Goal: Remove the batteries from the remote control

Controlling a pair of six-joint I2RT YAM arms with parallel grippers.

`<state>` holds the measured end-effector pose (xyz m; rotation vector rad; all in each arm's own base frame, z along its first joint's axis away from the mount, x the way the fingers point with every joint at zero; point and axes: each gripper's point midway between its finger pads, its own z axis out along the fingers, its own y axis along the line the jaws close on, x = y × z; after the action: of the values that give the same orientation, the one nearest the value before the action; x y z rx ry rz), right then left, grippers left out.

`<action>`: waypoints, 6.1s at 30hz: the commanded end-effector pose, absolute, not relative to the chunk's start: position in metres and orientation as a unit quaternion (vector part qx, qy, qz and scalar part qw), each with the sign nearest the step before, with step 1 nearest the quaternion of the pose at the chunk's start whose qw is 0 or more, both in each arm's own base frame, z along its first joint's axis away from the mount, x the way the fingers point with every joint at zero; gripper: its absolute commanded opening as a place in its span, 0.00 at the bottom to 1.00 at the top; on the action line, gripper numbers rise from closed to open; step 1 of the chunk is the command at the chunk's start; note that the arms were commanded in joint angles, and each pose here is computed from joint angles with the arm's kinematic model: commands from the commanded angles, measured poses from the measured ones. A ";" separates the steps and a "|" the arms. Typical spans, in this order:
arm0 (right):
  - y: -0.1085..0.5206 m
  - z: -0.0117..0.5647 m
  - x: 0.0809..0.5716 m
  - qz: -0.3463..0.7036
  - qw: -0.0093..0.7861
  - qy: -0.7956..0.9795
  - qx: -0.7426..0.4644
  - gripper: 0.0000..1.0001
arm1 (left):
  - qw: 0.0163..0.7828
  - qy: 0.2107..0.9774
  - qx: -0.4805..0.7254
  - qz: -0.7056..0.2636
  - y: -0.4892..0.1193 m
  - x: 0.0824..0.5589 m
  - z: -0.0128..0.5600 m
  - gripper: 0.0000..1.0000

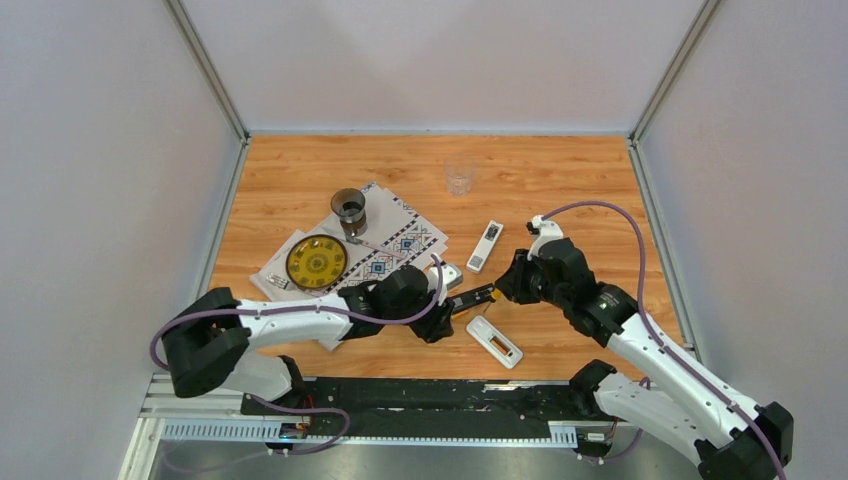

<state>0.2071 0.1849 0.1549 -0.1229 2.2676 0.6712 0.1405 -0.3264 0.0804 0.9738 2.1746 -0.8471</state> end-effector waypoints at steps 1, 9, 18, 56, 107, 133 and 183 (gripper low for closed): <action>0.161 0.152 0.200 0.220 0.384 0.896 -0.039 0.00 | 0.286 0.795 0.366 -0.390 -0.364 0.135 0.087 0.44; 0.144 0.153 0.194 0.199 0.388 0.900 -0.003 0.00 | 0.256 0.796 0.376 -0.400 -0.387 0.133 0.065 0.31; 0.150 0.126 0.188 0.190 0.332 0.924 -0.005 0.00 | 0.241 0.802 0.374 -0.399 -0.405 0.137 0.045 0.24; 0.172 0.082 0.154 0.247 0.226 0.942 0.001 0.00 | 0.197 0.803 0.389 -0.406 -0.416 0.106 0.034 0.14; 0.179 0.175 0.202 0.274 0.377 0.885 -0.013 0.00 | 0.365 0.826 0.312 -0.297 -0.333 0.185 0.098 0.86; 0.164 0.175 0.212 0.245 0.399 0.883 -0.003 0.00 | 0.284 0.806 0.505 -0.125 -0.323 0.208 0.020 0.71; 0.173 0.175 0.219 0.277 0.410 0.869 -0.005 0.00 | 0.267 0.817 0.455 -0.234 -0.343 0.115 0.040 0.00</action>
<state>0.2121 0.1668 0.1727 0.0070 2.2338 0.6657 0.1126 -0.3310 0.0416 1.2937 2.1953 -0.6027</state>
